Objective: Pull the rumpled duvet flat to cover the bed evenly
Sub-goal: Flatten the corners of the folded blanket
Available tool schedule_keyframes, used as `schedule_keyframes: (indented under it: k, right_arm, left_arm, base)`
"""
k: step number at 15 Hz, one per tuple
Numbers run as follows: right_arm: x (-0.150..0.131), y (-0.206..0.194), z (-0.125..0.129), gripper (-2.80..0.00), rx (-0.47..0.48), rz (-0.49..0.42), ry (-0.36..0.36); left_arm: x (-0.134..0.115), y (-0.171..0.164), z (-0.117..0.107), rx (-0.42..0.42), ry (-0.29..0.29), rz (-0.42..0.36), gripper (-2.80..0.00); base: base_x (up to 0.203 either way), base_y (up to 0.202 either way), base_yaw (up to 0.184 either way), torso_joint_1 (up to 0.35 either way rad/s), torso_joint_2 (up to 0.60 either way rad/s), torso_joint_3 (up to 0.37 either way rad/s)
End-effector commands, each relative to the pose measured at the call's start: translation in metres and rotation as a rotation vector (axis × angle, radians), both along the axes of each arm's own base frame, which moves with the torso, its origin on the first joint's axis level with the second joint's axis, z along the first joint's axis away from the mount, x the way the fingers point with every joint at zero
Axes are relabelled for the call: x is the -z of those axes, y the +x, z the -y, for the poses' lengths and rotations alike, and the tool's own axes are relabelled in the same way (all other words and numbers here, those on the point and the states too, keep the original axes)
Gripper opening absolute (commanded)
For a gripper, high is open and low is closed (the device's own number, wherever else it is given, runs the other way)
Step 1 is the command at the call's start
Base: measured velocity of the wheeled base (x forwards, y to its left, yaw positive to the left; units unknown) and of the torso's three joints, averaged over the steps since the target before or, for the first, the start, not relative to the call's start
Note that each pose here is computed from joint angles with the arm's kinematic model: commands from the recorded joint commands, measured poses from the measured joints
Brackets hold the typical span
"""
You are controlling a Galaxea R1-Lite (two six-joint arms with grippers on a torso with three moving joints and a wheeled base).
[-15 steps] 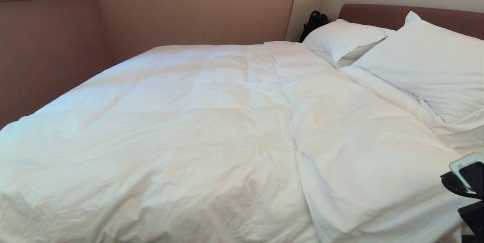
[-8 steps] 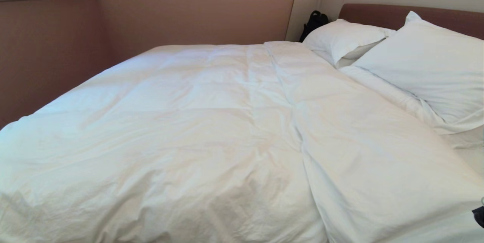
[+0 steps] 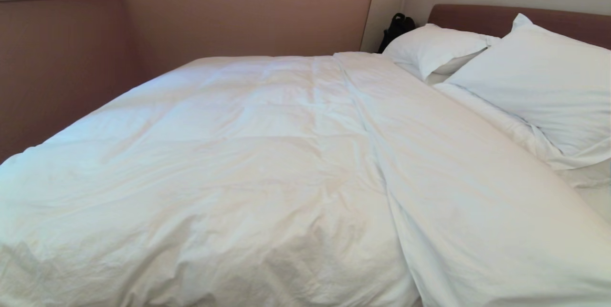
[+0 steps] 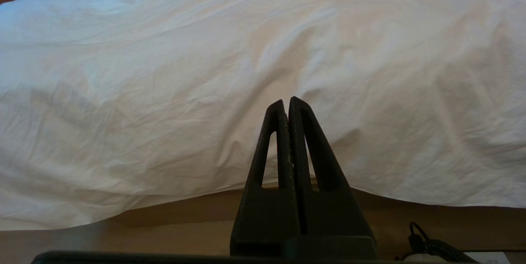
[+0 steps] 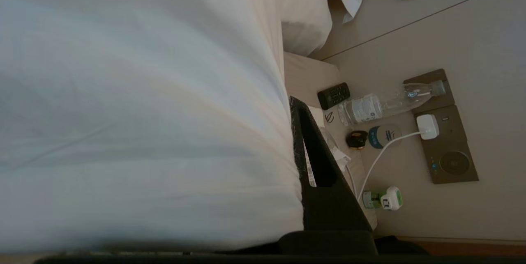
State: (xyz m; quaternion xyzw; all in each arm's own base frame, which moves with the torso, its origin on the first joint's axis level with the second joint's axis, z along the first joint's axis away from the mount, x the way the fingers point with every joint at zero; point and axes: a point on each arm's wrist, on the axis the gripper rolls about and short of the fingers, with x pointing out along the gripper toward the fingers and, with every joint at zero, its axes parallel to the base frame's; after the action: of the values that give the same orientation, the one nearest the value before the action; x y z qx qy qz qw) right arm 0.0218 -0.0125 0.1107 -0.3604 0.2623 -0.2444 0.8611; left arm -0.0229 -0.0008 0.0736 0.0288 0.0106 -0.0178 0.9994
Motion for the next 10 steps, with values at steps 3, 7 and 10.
schedule_keyframes:
  k: [3,7,10]
  right_arm:
    - [0.0119,-0.0129,0.0032,-2.8,0.005,-0.084,-0.026]
    - [0.0106,-0.0129,0.0033,0.0,0.007,-0.078,-0.025]
    - [0.0103,-0.0122,0.0031,0.0,0.006,-0.082,-0.026]
  left_arm:
    - [0.0,0.0,0.0,0.0,0.0,0.001,-2.8]
    - [0.0,0.0,0.0,0.0,0.0,0.001,-2.8]
    - [0.0,0.0,0.0,0.0,-0.001,0.001,-2.8]
  base:
    - [0.0,0.0,0.0,0.0,0.0,0.0]
    - [0.0,0.0,0.0,0.0,0.0,0.0]
    - [0.0,0.0,0.0,0.0,0.0,0.0]
